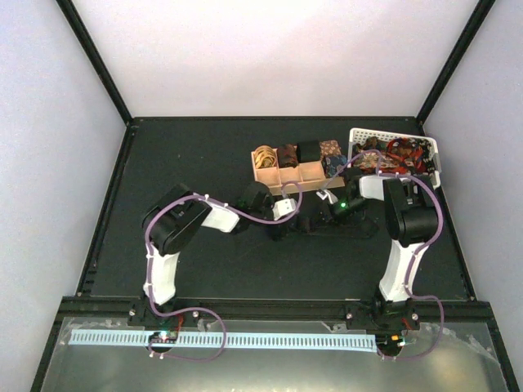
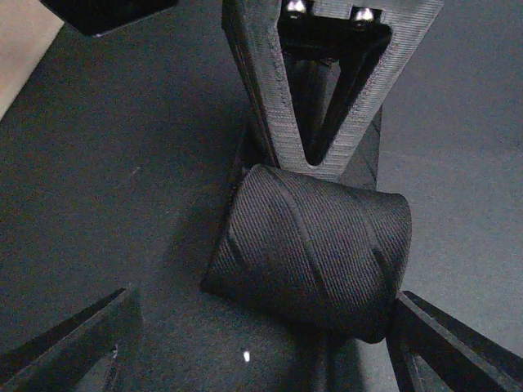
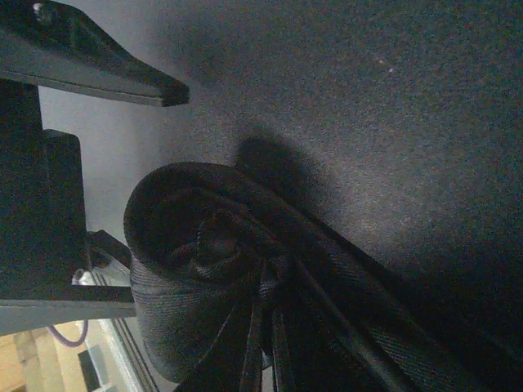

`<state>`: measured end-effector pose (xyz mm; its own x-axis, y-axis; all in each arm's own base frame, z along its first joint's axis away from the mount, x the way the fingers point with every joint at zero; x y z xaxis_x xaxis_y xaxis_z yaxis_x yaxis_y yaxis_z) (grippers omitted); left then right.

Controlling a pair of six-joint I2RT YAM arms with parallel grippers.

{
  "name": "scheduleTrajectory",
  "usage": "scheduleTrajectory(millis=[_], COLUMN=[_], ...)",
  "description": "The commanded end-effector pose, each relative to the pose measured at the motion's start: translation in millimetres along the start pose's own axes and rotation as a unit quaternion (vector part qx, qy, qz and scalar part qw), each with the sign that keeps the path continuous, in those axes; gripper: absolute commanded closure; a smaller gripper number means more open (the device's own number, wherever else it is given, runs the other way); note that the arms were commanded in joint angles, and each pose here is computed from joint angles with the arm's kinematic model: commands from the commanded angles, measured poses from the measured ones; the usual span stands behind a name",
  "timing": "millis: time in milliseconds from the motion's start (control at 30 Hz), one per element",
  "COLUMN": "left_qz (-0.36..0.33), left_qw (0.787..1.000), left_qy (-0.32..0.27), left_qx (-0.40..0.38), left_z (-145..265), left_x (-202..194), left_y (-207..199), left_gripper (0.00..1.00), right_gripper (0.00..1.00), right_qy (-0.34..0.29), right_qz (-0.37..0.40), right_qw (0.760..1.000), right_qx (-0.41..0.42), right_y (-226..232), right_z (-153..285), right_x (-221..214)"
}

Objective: Roll the ties
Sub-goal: Roll the tie at the center of the board.

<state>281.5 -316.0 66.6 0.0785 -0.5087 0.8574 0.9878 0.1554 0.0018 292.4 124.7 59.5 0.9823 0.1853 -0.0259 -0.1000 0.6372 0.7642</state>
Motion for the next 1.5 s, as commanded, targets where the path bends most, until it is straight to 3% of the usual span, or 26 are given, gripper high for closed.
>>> scheduleTrajectory(millis=[0, 467, 600, 767, 1000, 1267, 1467], left_qz=[-0.02, -0.035, -0.045, -0.048, -0.037, -0.037, -0.011], left_qw=[0.998, 0.994, 0.993, 0.994, 0.997, 0.998, 1.0], left_qy=[-0.05, -0.105, -0.114, -0.094, -0.072, -0.049, 0.022], left_qx=[-0.032, 0.025, 0.003, 0.005, -0.004, -0.029, -0.004], left_z=[-12.0, -6.0, -8.8, -15.8, -23.9, -21.6, -20.9], left_x=[11.4, -7.0, -9.8, -12.3, -16.9, -18.7, -28.0], left_y=[-5.8, -7.2, -11.3, -7.6, -1.7, -6.6, -0.2], left_gripper=[0.15, 0.14, 0.15, 0.22, 0.17, 0.43, 0.5], right_gripper=[0.99, 0.99, 0.99, 0.99, 0.99, 0.99, 0.83], right_qy=[-0.004, 0.015, 0.019, 0.023, 0.031, 0.027, 0.017], right_qz=[0.01, 0.027, 0.023, 0.021, 0.022, 0.03, 0.046], right_qw=[0.997, 0.996, 0.996, 0.997, 0.996, 0.997, 0.996], right_qx=[-0.076, -0.084, -0.08, -0.076, -0.08, -0.072, -0.073], right_y=[-13.4, -4.0, -5.8, -7.6, -10.0, -5.2, 10.5], right_z=[2.6, -24.0, -29.4, -32.8, -34.4, -32.2, -15.4], right_x=[-3.6, 9.4, 12.5, 14.3, 12.0, 17.1, 23.1])
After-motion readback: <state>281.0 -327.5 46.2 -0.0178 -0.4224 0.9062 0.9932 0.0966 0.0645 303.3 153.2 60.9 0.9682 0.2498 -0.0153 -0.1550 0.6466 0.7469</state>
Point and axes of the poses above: each gripper's point midway between its finger pads, its own z axis back along the fingers, its own y axis along the line the jaws close on, x = y × z, the point moved 7 cm from there along z, back along the fingers, and after that the axes turned 6 degrees about -z, right-handed, at the moved point
